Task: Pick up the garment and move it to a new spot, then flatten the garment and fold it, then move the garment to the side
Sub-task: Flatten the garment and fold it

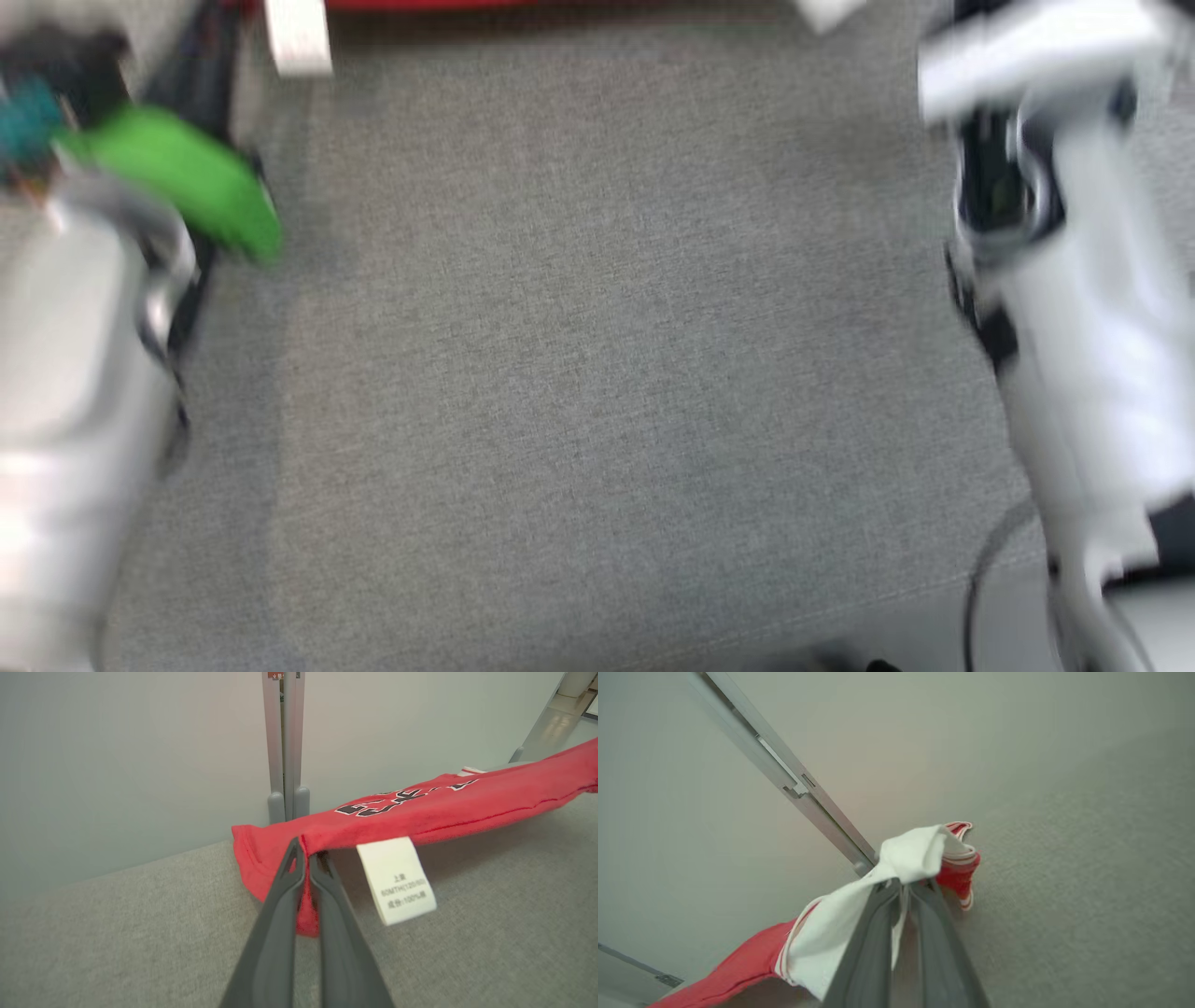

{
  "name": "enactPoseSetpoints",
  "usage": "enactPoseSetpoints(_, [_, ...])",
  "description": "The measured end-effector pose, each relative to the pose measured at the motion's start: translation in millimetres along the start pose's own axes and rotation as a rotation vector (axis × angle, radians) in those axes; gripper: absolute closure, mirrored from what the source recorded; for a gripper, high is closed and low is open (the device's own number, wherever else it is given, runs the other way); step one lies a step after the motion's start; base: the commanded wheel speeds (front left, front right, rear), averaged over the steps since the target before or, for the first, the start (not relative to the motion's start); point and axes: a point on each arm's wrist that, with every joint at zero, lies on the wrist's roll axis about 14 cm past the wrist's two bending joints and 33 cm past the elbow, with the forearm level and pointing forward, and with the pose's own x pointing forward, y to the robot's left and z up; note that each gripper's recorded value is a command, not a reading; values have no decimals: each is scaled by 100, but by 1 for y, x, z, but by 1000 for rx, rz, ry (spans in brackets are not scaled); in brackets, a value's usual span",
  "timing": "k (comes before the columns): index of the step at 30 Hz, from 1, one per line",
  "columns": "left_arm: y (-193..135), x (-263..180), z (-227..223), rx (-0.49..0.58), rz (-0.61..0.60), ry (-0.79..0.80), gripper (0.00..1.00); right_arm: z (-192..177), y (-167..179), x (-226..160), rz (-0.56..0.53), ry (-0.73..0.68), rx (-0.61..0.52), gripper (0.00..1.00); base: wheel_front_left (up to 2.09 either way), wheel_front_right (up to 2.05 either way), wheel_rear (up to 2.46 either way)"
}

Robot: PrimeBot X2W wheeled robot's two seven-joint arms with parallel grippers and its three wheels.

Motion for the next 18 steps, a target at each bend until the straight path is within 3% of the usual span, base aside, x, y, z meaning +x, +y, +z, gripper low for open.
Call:
enactPoseSetpoints(3, [-20,-46,-50,-104,3,98,100,-26,-36,-58,-77,85,-1,100,0,0,0])
enactPoseSetpoints(7, [-42,-105,-82,-209,53,161,100,-39,-60,-127,-146,148,7,100,0,0,0])
enactPoseSetpoints(18, [-116,-224,-84,-399,149,192,100,-35,-61,-256,-228,256,29,100,0,0,0])
